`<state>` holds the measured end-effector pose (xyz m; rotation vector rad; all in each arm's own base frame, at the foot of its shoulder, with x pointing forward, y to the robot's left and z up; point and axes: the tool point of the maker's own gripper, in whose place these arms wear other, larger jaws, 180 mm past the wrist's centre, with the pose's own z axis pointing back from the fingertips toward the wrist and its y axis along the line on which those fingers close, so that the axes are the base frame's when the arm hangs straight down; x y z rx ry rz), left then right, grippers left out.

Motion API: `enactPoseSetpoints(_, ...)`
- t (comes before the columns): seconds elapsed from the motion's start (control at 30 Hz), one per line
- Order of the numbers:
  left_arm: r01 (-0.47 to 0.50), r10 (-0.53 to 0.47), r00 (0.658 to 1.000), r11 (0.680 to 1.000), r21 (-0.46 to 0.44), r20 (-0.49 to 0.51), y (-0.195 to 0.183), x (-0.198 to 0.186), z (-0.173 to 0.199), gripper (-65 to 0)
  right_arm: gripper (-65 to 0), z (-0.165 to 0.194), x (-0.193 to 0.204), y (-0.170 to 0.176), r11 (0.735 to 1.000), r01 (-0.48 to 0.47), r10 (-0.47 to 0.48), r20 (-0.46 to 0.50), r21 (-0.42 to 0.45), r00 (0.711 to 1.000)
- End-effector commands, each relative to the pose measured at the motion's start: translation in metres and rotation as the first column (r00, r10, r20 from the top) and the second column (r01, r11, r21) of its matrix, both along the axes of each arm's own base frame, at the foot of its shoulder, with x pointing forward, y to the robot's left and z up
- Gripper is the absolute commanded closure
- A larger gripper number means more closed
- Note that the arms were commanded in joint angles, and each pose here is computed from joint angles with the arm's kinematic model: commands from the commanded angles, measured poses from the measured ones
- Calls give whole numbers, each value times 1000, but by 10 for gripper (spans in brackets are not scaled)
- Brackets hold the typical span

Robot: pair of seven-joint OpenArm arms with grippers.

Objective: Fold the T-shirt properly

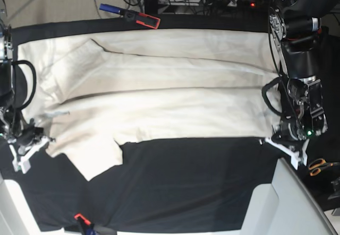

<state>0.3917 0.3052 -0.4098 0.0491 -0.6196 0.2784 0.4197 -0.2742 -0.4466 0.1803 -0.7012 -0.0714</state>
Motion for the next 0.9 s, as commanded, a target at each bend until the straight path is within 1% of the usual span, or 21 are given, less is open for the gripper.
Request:
enactPoseSetpoints(0.0,-4,2,997,1000,25,72,8,17,26,0,0,29,21,-15,1000,31,-31,86,2,996)
enactPoseSetpoints(0.1,5,-8,996,999,40,86,8,21,39,0,0,35,25,-21,998,57,-59,106,18,993)
enactPoseSetpoints(0.2,12,-18,992,998,56,125,7,27,54,0,0,40,29,-21,998,57,-59,118,21,991)
enactPoseSetpoints(0.3,11,-20,990,998,66,136,9,29,59,0,0,44,32,-20,998,53,-55,129,21,990)
enactPoseSetpoints(0.4,8,-18,990,997,74,140,15,29,63,0,0,64,43,-14,1000,24,-25,191,7,981)
enactPoseSetpoints(0.5,6,-21,987,996,91,162,20,33,74,0,0,74,47,-11,1000,12,-11,221,-3,975)
enactPoseSetpoints(0.63,8,-24,986,995,96,165,20,34,78,0,0,72,45,-9,1000,0,1,187,-5,982)
enactPoseSetpoints(0.87,12,-26,988,995,94,152,19,30,73,0,0,67,41,-9,1000,1,-1,172,-4,985)
